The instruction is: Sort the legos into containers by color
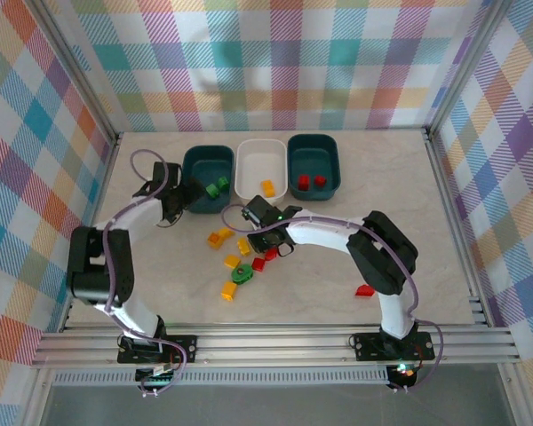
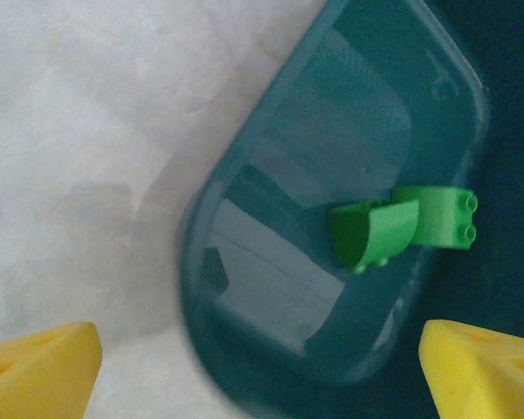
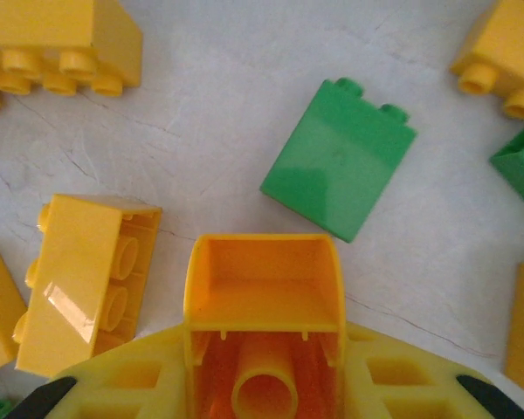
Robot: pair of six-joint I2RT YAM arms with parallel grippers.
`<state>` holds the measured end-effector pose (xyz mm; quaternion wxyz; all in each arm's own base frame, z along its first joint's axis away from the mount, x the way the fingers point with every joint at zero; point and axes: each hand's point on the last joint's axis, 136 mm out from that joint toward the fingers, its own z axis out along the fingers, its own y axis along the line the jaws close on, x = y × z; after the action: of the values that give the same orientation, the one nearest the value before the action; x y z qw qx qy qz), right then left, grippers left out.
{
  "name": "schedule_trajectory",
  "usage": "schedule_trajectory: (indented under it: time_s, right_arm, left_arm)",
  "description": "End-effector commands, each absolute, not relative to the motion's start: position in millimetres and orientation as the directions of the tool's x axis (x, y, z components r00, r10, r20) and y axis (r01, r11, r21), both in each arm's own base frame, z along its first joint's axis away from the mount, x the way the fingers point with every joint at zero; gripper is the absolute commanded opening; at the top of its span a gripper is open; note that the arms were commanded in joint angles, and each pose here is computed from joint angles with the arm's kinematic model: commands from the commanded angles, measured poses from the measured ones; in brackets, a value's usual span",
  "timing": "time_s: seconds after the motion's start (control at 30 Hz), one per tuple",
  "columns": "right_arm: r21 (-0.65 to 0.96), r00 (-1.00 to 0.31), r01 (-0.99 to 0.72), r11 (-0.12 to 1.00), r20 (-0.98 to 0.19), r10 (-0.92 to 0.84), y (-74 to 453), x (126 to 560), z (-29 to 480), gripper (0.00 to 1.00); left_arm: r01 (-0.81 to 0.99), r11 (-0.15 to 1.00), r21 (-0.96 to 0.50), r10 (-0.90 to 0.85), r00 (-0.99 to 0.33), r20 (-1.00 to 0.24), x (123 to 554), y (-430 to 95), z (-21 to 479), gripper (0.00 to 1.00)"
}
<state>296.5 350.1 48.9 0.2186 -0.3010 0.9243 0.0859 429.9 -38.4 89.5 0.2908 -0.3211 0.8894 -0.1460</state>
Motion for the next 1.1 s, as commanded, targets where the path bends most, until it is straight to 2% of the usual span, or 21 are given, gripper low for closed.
schedule_trajectory:
  time_s: [0.0,0.13,0.3,0.53,0.6,0.77,0.9,1.07]
  right_arm:
    - [0.017,-0.681,-0.579,0.815,-0.559,-0.472,352.2,312.6,106.3,0.27]
    - [0.004,-0.654,-0.557,0.830,-0.619,-0.435,346.6,330.9,139.5,0.27]
    - [-0.006,-0.649,-0.488,0.873,-0.666,-0.367,334.6,373.8,164.5,0.27]
    - [0.021,-0.688,-0.382,0.924,-0.674,-0.269,331.8,442.0,156.6,0.27]
    - [0.014,-0.709,-0.364,0.931,-0.652,-0.268,331.5,459.0,144.7,0.27]
    - [0.025,-0.746,-0.357,0.934,-0.609,-0.269,335.6,485.0,126.1,0.29]
    - [0.044,-0.765,-0.359,0.932,-0.586,-0.267,339.1,493.4,118.7,0.32]
    - [0.007,-0.794,-0.342,0.940,-0.537,-0.285,329.4,490.8,119.6,0.52]
  left_arm:
    - [-0.431,0.789,-0.438,-0.609,-0.640,-0.468,454.5,-37.7,102.7,0.93]
    - [-0.397,0.784,-0.477,-0.609,-0.642,-0.466,471.2,-45.7,102.5,0.93]
    - [-0.365,0.774,-0.517,-0.605,-0.667,-0.434,490.2,-58.4,90.4,0.91]
    - [-0.338,0.743,-0.578,-0.616,-0.683,-0.393,493.9,-71.6,89.3,0.88]
    - [-0.352,0.748,-0.563,-0.618,-0.677,-0.399,487.7,-67.0,91.3,0.89]
    - [-0.360,0.747,-0.559,-0.638,-0.623,-0.452,463.4,-55.1,124.5,1.00]
    - [-0.368,0.698,-0.615,-0.692,-0.569,-0.445,430.8,-53.2,148.9,1.00]
    - [-0.360,0.648,-0.672,-0.716,-0.589,-0.375,381.9,-66.4,149.2,1.00]
